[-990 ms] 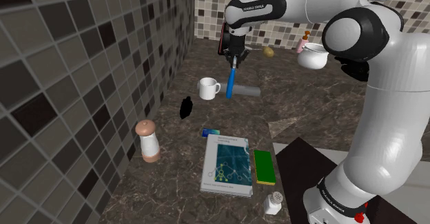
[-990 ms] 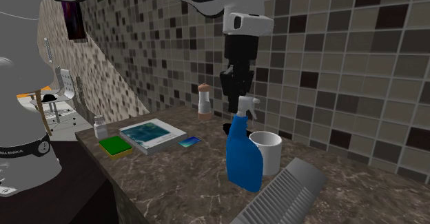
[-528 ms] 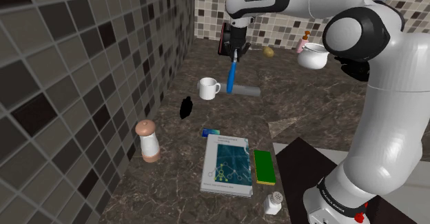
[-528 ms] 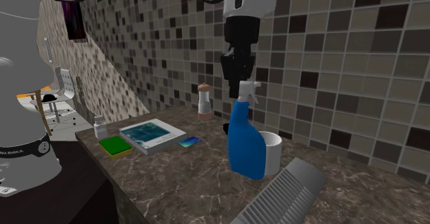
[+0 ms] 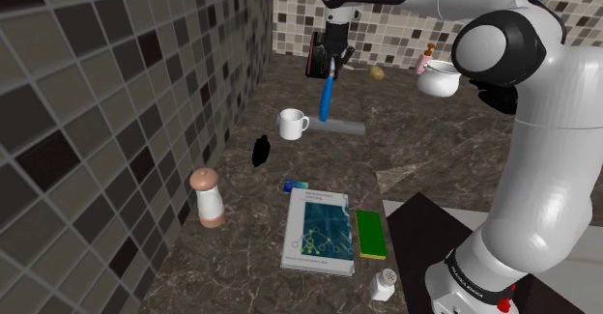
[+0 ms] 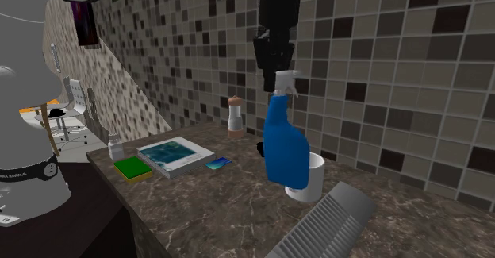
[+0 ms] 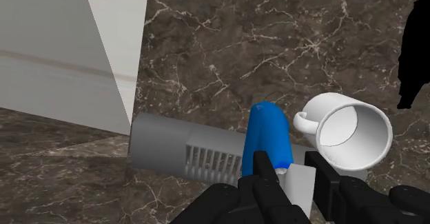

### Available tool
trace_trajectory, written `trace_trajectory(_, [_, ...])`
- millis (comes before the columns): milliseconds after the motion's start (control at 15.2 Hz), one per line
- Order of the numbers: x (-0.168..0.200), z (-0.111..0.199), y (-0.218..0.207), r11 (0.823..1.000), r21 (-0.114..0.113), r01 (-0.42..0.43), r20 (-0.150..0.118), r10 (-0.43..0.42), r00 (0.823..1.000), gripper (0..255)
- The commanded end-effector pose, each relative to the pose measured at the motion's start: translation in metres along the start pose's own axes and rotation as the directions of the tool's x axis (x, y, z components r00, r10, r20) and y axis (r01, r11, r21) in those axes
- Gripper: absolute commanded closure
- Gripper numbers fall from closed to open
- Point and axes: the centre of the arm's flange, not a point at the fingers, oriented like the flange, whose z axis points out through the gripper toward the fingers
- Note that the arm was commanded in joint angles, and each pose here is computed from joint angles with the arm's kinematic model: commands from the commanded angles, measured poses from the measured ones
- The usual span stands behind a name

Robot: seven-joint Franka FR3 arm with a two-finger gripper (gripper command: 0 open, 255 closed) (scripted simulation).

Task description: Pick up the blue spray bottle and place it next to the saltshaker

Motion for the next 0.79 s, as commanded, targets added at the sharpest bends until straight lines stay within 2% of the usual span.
trace_trajectory(0, [0.0, -0.01, 0.001, 1.0, 0.0, 0.0, 0.0, 0.0, 1.0, 255])
trace_trajectory(726, [-0.002, -0.068, 0.004, 1.0, 0.0, 0.0, 0.0, 0.0, 1.0, 255])
